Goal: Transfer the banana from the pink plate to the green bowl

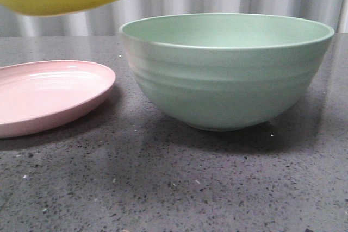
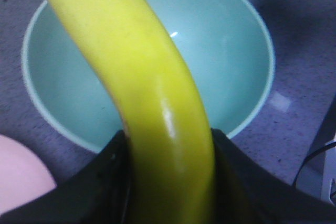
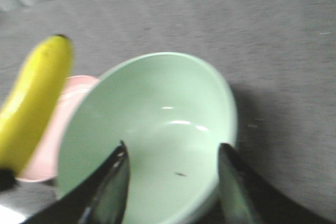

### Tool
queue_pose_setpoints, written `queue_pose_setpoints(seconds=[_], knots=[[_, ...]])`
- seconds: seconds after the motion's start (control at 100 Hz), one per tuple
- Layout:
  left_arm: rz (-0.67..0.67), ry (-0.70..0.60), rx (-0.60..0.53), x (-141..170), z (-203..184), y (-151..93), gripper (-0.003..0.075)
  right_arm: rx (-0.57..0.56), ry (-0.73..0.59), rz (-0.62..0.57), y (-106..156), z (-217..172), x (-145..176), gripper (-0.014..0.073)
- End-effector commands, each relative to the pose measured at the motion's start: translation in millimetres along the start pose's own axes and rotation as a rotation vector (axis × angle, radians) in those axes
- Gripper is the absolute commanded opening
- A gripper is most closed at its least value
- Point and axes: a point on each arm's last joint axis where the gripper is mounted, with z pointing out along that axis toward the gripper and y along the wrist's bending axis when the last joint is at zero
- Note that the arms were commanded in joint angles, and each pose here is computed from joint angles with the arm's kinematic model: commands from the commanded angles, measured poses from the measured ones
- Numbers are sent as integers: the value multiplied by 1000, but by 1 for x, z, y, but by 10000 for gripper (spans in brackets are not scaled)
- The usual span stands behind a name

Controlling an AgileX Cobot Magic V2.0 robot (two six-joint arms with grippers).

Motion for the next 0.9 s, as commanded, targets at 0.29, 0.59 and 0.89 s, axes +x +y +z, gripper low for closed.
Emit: queue_pose_setpoints(seconds=[0.29,0.59,0.89], knots=[[44,-174,90,-20,-13,-30,19,-204,-40,251,38,52,-25,386],[44,-174,90,-20,-13,-30,19,-265,-27,263,62,78,-26,386],[44,-174,90,-20,-13,-30,20,-274,-11,256,68,87,-22,368]])
